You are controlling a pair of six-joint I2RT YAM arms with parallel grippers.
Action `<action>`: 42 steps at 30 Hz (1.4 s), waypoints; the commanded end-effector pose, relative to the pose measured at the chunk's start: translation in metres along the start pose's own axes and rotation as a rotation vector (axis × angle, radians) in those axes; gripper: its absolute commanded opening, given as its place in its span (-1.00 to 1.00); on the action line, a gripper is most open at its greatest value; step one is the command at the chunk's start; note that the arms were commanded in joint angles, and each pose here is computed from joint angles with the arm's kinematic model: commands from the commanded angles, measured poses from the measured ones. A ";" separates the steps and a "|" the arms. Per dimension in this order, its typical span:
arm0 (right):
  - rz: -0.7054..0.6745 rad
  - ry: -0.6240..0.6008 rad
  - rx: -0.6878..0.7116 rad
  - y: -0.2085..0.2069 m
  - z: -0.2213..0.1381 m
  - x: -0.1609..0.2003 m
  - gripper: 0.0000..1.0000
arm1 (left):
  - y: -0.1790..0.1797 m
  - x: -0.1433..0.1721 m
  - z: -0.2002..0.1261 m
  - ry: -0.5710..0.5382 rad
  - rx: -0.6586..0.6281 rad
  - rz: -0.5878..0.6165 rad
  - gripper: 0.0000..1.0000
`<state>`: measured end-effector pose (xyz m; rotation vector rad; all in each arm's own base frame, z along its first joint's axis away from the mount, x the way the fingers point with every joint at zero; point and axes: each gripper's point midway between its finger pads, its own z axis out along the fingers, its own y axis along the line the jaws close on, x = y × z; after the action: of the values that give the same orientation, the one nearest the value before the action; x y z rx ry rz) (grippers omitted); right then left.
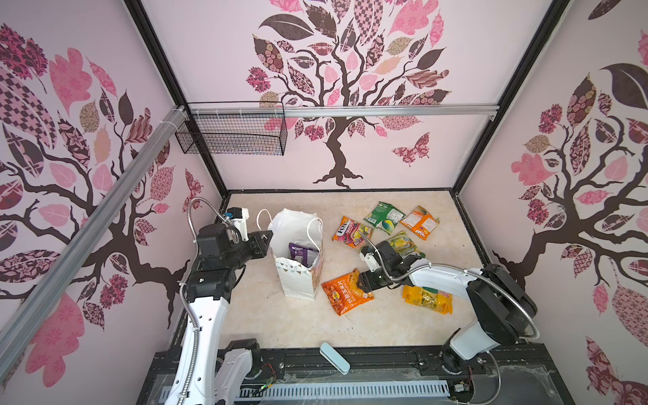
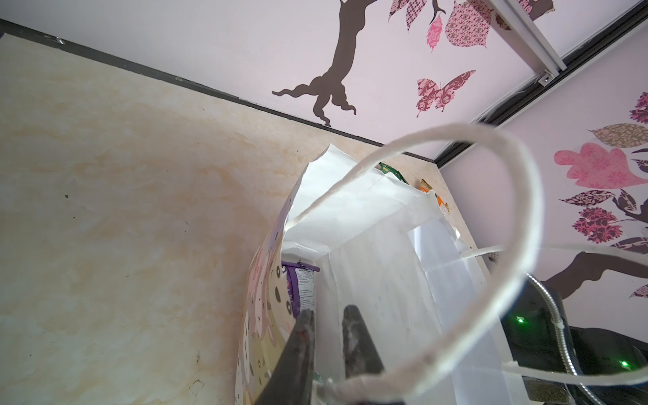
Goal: Place the snacks into the paper bag
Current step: Pick up the snack at the center of the table.
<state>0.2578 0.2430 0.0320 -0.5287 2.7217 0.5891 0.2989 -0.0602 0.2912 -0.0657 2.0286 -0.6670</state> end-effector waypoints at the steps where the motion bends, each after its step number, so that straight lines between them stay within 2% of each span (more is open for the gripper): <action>1: -0.023 0.001 -0.028 0.006 0.003 -0.008 0.35 | 0.005 0.005 0.002 0.006 -0.010 0.005 -0.60; 7: -0.021 0.013 0.021 -0.004 0.007 -0.004 0.35 | 0.005 0.005 0.002 0.007 -0.012 0.006 -0.61; 14: -0.016 0.031 0.016 -0.004 0.012 -0.002 0.35 | 0.005 0.005 0.002 0.006 -0.012 0.007 -0.60; 29: -0.037 0.021 0.156 -0.026 0.011 -0.010 0.31 | 0.005 0.005 0.002 0.007 -0.012 0.007 -0.60; 37: -0.055 0.033 0.031 -0.004 0.014 -0.005 0.33 | 0.005 0.005 0.002 0.008 -0.009 0.007 -0.61; 42: -0.066 0.045 0.016 0.001 0.019 -0.002 0.29 | 0.005 0.005 0.002 0.009 -0.009 0.005 -0.61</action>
<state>0.2719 0.2490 0.0268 -0.5902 2.7044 0.5217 0.2992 -0.0598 0.2909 -0.0676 2.0294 -0.6638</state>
